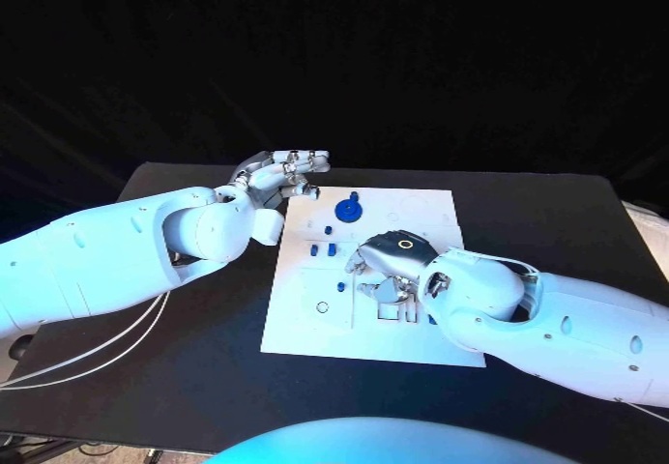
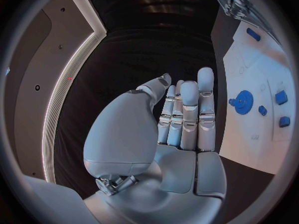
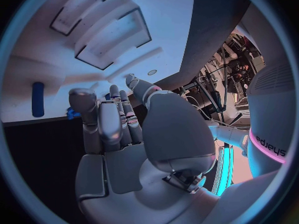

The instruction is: Assemble the parts on the task board

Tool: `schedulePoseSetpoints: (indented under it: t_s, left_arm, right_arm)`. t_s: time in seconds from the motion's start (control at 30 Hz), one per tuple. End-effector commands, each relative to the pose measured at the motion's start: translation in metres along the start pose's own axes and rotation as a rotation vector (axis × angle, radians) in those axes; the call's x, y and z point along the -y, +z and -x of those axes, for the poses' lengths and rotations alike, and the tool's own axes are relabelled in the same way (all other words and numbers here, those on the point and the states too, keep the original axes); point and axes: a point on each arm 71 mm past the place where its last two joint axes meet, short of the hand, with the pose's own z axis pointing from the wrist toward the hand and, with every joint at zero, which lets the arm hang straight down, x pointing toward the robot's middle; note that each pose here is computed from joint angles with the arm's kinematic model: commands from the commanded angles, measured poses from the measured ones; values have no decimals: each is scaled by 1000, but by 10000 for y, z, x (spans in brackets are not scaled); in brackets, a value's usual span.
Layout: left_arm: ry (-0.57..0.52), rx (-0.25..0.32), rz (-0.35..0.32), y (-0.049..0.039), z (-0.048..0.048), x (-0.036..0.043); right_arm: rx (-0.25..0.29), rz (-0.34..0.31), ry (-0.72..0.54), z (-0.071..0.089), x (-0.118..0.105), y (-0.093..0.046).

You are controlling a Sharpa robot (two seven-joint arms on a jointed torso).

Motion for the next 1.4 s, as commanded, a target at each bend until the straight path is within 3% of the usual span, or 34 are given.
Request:
schedulePoseSetpoints:
  t_s: [0.03, 0.13, 0.27, 0.5, 0.87, 1.4]
  left_arm:
    - [-9, -19, 0, 0, -15, 4]
    - [-9, -18, 0, -1, -11, 4]
    - [-9, -19, -1, -3, -14, 4]
    - [-10, -23, -3, -7, -22, 6]
    - [-9, -23, -3, 1, -21, 4]
    - [-10, -23, -2, 5, -19, 1]
  right_arm:
    - [93, -3, 33, 162, 33, -86]
    - [90, -37, 39, 281, 140, -176]
    - [36, -126, 3, 424, 393, -286]
    - [-23, -207, -47, 462, 680, -368]
    - [-69, -210, -77, 423, 745, -340]
    - [-85, -210, -100, 328, 767, -199]
